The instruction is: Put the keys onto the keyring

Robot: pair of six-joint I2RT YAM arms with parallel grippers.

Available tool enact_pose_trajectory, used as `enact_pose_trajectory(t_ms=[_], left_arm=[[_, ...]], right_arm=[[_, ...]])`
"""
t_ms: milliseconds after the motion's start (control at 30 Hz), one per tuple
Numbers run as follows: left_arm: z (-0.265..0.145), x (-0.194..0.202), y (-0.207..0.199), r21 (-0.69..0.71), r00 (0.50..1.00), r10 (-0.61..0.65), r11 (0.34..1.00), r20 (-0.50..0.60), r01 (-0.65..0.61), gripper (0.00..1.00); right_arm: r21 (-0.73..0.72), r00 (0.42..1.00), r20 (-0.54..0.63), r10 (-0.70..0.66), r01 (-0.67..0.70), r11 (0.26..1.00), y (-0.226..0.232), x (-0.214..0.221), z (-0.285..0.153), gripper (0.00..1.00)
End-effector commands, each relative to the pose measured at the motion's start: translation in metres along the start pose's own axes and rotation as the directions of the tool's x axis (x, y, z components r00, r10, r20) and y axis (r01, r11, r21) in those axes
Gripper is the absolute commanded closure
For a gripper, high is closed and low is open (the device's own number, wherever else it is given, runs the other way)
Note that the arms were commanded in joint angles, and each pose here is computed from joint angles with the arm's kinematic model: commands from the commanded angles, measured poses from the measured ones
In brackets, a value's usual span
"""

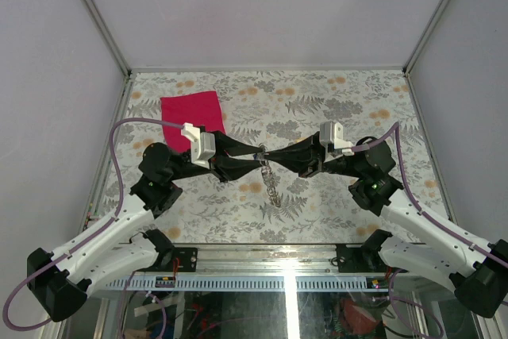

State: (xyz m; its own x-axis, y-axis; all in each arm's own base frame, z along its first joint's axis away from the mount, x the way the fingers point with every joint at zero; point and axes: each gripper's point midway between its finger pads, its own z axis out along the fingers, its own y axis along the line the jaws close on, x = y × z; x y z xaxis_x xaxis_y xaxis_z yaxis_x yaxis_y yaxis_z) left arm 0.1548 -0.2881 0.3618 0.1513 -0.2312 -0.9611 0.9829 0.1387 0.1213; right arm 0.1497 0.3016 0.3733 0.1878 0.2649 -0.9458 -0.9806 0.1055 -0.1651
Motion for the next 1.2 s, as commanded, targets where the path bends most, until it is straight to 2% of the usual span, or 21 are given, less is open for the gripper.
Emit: enact_pose_trajectory(t_ms=[0, 400, 600, 867, 967, 1067, 1167], left_arm=[[0.004, -0.025, 0.000, 0.006, 0.996, 0.056, 0.998, 0.073, -0.056, 0.67], [0.007, -0.023, 0.002, 0.010, 0.996, 0.047, 0.999, 0.069, -0.047, 0.79], [0.008, -0.025, 0.002, 0.012, 0.996, 0.049, 0.999, 0.072, -0.050, 0.99], [0.005, -0.022, 0.001, 0.017, 0.995, 0.080, 0.997, 0.061, -0.081, 1.00], [0.004, -0.020, -0.002, 0.026, 0.995, 0.087, 0.996, 0.056, -0.089, 1.00], [0.004, -0.020, -0.003, 0.036, 0.994, 0.092, 0.995, 0.052, -0.094, 1.00], [0.004, -0.019, -0.004, 0.044, 0.994, 0.099, 0.994, 0.044, -0.101, 1.00]], right_arm=[[-0.036, 0.996, 0.068, -0.057, 0.059, 0.998, 0.005, -0.020, 0.005, 1.00], [-0.081, 0.998, 0.058, -0.035, 0.040, 0.996, 0.012, -0.016, 0.006, 1.00], [-0.090, 0.999, 0.047, -0.027, 0.031, 0.995, 0.013, -0.012, 0.006, 1.00], [-0.073, 0.997, 0.062, -0.054, 0.058, 0.996, 0.012, -0.020, 0.003, 0.98], [-0.060, 0.996, 0.056, -0.065, 0.068, 0.996, 0.012, -0.024, 0.001, 0.87], [-0.047, 0.996, 0.052, -0.078, 0.081, 0.996, 0.012, -0.027, -0.001, 0.69], [-0.024, 0.994, 0.042, -0.106, 0.107, 0.994, 0.011, -0.031, -0.006, 0.61]])
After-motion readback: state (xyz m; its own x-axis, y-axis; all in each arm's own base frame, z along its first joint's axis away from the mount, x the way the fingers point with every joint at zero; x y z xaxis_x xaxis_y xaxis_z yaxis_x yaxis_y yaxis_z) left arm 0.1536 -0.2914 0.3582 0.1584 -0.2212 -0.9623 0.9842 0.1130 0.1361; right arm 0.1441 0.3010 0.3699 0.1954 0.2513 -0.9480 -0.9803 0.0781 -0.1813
